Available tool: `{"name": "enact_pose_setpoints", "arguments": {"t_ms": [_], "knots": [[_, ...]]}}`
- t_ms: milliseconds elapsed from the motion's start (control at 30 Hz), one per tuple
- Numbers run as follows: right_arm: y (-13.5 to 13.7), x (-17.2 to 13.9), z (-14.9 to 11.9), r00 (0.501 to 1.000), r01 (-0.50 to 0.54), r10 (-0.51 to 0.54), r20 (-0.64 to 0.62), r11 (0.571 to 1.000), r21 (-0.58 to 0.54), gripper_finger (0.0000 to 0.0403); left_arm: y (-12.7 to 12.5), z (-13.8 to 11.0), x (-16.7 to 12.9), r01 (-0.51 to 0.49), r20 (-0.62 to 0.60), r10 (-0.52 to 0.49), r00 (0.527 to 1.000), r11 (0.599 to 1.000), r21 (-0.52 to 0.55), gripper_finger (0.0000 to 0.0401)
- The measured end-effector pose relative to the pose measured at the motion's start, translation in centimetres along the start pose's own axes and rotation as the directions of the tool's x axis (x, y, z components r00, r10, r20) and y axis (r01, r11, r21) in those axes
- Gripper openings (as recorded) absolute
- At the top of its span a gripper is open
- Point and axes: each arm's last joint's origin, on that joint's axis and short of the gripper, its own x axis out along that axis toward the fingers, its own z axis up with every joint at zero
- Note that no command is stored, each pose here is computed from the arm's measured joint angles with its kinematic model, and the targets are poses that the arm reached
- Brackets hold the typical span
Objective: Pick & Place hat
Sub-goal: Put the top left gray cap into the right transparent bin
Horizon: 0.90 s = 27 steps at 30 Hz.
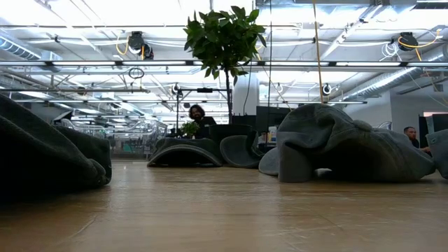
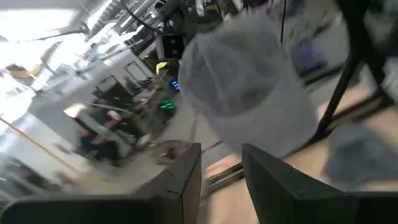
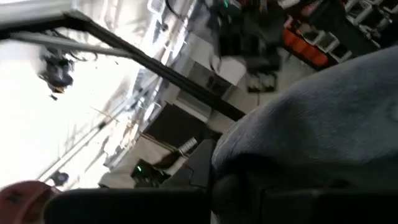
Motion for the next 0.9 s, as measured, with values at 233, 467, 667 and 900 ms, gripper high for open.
{"name": "enact_pose_setpoints", "arguments": {"t_ms": [233,467,667,900], "knots": [[-0.7,-0.1,-0.6,0.994,0.049,-0.057,-0.097,0.995,-0.089,0.0024,0.8,0.8,-0.5,0.029,0.101,0.018,0.995,0.894,-0.448,0.0126],[-1.1,-0.2,-0.9,0.987,0.067,-0.096,-0.126,0.974,-0.217,0.0024,1.2,1.1,-1.0,0.115,0.157,0.000,0.988,0.680,-0.724,0.0127],[-0.4,-1.6,-0.5,0.958,0.226,-0.276,-0.080,0.895,-0.384,0.0024,1.2,1.3,-1.2,0.190,0.200,-0.036,0.979,0.513,-0.837,0.0127],[0.9,-3.3,0.3,0.894,0.409,-0.442,0.079,0.729,-0.550,0.0024,1.4,1.3,-1.3,0.178,0.191,-0.013,0.981,0.435,-0.883,0.0127]]}}
